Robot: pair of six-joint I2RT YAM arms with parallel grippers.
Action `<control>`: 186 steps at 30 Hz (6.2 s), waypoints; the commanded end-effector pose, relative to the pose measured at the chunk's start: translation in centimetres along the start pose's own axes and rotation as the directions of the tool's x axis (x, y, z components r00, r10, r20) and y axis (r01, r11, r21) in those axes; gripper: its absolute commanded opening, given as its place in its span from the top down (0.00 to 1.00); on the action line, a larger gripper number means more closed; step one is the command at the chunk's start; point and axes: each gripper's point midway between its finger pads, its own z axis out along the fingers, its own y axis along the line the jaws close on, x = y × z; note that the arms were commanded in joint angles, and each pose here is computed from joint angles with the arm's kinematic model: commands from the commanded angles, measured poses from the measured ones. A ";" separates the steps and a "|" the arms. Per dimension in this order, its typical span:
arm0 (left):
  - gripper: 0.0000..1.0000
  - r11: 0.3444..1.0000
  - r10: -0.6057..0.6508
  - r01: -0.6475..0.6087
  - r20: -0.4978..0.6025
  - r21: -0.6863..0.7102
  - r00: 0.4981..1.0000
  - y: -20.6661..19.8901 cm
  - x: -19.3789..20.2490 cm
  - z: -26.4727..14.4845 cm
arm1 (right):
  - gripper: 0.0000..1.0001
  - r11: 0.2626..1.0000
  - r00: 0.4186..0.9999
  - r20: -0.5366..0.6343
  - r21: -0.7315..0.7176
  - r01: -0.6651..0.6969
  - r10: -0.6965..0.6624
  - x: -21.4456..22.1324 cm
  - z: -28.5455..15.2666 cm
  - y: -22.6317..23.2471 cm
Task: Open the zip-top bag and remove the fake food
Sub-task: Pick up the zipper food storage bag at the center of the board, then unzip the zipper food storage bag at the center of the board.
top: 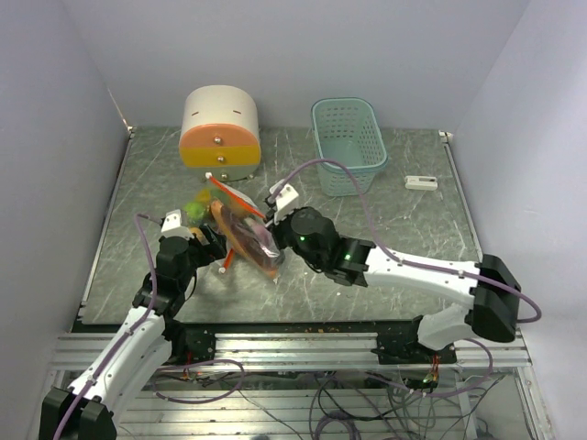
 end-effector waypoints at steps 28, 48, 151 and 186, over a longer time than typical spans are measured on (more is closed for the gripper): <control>0.02 1.000 -0.011 0.011 0.008 -0.017 1.000 0.5 0.1 -0.3 | 0.38 0.978 0.992 -0.047 -0.179 0.107 -0.118 -2.2 9.7 3.9; 0.03 1.000 -0.008 0.008 0.001 -0.017 1.000 0.5 0.2 -0.1 | 0.91 0.952 0.997 -0.071 -0.304 -0.041 0.020 -0.1 10.1 1.6; 0.37 0.266 0.093 -0.490 0.484 0.830 0.870 -19.4 -5.8 -8.2 | 1.00 0.852 0.968 0.221 -0.478 0.215 -0.120 -10.8 -9.0 -3.7; 0.93 0.347 0.237 -0.475 0.414 0.808 0.879 -17.9 -3.3 -3.5 | 0.47 0.748 0.994 0.103 -0.656 0.098 -0.039 -6.7 -4.5 0.1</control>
